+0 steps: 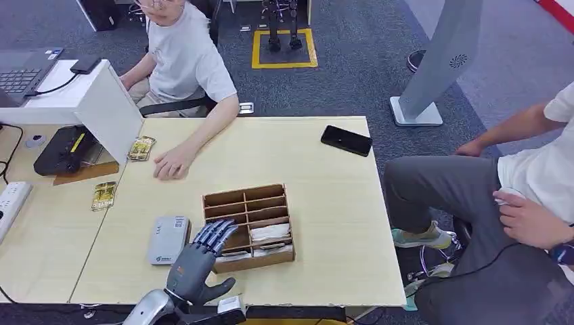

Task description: Pass the card to the sensor for recognition and then transmit it.

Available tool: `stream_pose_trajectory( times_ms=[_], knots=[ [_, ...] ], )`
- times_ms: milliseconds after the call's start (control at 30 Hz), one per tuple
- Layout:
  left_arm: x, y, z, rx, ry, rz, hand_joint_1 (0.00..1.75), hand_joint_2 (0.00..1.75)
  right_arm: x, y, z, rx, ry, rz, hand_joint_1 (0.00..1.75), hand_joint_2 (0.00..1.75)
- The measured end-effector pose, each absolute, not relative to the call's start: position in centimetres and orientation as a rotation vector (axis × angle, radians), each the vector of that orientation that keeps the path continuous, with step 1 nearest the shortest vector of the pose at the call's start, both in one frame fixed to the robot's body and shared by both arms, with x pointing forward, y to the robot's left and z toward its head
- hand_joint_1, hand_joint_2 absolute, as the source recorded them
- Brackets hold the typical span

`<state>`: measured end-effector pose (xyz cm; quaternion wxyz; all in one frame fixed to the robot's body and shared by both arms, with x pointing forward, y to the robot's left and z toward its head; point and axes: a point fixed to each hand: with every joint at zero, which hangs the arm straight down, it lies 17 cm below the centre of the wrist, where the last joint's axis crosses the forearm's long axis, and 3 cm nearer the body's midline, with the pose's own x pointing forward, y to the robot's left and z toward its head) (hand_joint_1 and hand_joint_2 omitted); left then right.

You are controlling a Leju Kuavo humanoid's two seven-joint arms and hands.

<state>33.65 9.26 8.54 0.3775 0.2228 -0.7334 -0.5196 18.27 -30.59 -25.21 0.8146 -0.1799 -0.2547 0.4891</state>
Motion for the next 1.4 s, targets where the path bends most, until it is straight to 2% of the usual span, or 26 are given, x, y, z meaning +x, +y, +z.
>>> stream_pose_trajectory(
  times_ms=[867,900,933,1100,1233,1267,1400],
  knots=[
    [33.8,9.6,8.3,0.588,-1.86,-1.333,0.0,1.75,18.4,-30.6,-25.2,-0.386,-0.546,1.046,0.0,0.0],
    [33.8,9.6,8.3,0.595,-1.859,-1.335,1.47,1.75,18.4,-30.6,-25.2,-0.387,-0.546,1.048,0.0,0.0],
    [33.8,9.7,8.3,0.602,-1.857,-1.333,1.75,1.75,18.4,-30.7,-25.2,-0.387,-0.545,1.048,0.0,0.0],
    [33.7,9.8,7.9,0.599,-1.841,-1.329,1.71,1.75,18.6,-30.6,-25.1,-0.385,-0.559,1.036,0.0,0.0],
    [33.4,9.7,7.7,0.58,-1.841,-1.323,1.75,1.75,18.9,-30.8,-24.9,-0.388,-0.569,1.018,0.0,0.0],
    [33.4,9.7,7.7,0.58,-1.842,-1.321,1.75,1.75,19.0,-30.9,-24.9,-0.39,-0.57,1.013,0.0,1.75],
    [33.4,9.7,7.8,0.582,-1.846,-1.315,1.75,1.75,19.3,-31.0,-24.7,-0.396,-0.581,1.0,0.0,1.75]
  ],
)
